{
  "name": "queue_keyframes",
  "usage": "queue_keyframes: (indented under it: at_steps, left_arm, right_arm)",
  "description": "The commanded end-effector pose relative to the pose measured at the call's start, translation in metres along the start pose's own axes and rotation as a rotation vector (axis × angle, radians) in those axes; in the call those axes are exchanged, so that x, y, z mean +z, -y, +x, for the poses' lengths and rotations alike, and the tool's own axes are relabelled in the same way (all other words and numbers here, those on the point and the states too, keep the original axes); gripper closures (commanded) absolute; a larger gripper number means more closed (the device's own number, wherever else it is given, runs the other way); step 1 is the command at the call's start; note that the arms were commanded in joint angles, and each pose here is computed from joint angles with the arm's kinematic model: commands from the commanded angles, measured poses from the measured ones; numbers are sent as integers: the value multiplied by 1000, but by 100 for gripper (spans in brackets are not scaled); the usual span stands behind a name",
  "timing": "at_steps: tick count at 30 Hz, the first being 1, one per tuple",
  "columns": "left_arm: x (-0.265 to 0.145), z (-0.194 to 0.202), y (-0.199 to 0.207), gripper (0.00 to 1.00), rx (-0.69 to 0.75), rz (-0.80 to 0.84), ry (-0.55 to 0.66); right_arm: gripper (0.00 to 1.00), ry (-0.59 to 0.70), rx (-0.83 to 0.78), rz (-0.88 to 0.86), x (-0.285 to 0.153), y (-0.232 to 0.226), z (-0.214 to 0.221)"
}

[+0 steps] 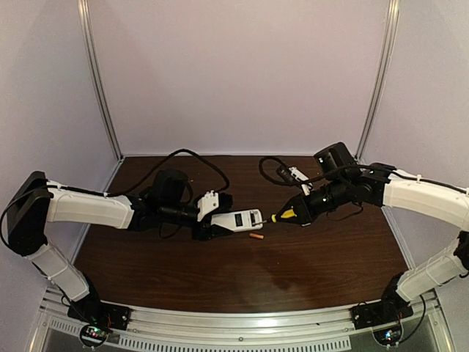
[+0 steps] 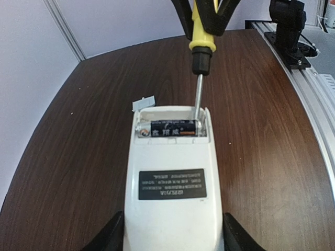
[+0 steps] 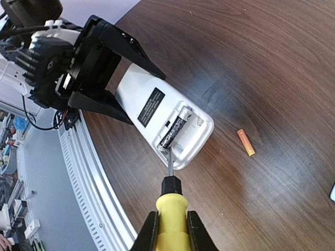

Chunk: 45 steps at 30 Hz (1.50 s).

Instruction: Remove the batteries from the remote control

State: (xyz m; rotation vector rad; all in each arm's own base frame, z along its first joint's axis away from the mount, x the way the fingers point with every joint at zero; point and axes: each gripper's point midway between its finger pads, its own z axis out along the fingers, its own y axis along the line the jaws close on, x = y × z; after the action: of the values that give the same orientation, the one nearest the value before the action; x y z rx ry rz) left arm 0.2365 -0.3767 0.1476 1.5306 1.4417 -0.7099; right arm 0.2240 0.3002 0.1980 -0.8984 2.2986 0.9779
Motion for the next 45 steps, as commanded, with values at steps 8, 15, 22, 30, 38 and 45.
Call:
queue_keyframes:
  at_steps: [8,15,22,30,38,45]
  left_arm:
    - [-7,-33,-26,100,143,-134,75]
    - [-6,-30,-27,100,181,-165,47]
    - [-5,-23,-28,100,207,-192,13]
    - [1,-3,-28,100,224,-202,-56]
    - [10,20,-26,100,208,-190,-111]
    - [16,39,-29,100,211,-206,-171]
  right_arm:
    - [100,-65,266,134,10,28,-6]
    - [100,-69,326,163,17,36,-19]
    - [100,-95,357,134,26,34,-23]
    - [100,-140,360,122,48,45,-4]
    - [100,-176,384,139,71,59,21]
    - [100,-187,382,157,87,69,30]
